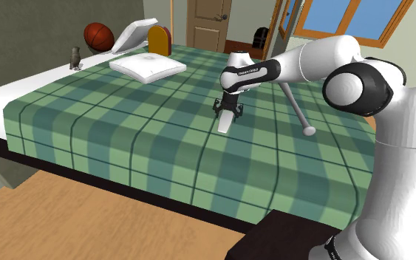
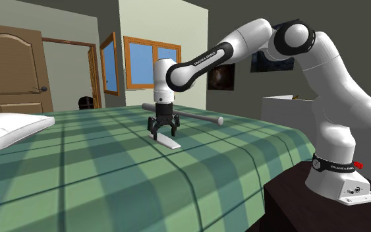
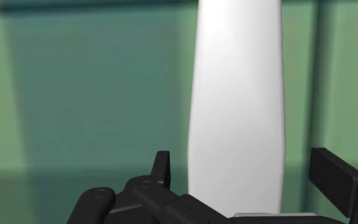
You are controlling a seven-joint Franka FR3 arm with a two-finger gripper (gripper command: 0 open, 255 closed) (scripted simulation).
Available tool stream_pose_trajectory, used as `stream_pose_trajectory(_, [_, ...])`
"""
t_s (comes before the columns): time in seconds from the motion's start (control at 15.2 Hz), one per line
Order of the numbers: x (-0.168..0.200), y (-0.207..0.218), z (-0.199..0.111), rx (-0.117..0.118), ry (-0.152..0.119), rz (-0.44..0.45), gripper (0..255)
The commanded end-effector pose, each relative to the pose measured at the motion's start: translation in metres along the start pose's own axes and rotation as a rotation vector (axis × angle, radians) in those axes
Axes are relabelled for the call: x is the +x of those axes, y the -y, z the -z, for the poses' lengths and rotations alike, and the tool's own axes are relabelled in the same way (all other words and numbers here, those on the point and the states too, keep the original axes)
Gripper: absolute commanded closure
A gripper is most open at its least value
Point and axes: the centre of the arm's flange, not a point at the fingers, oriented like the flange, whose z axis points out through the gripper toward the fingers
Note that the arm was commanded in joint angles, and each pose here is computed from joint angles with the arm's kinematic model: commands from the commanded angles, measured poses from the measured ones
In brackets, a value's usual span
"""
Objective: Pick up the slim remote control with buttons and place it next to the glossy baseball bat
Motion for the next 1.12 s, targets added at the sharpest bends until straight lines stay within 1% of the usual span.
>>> stream_pose_trajectory(0.0, [-0.0005, 0.0006, -0.0142, 0.000, 0.000, 0.000, 0])
stream_pose_trajectory(0.53, [-0.0005, 0.0006, -0.0142, 0.000, 0.000, 0.000, 0])
stream_pose_trajectory(0.59, [-0.0005, 0.0006, -0.0142, 0.000, 0.000, 0.000, 255])
stream_pose_trajectory(1.06, [-0.0005, 0.0006, -0.0142, 0.000, 0.000, 0.000, 255])
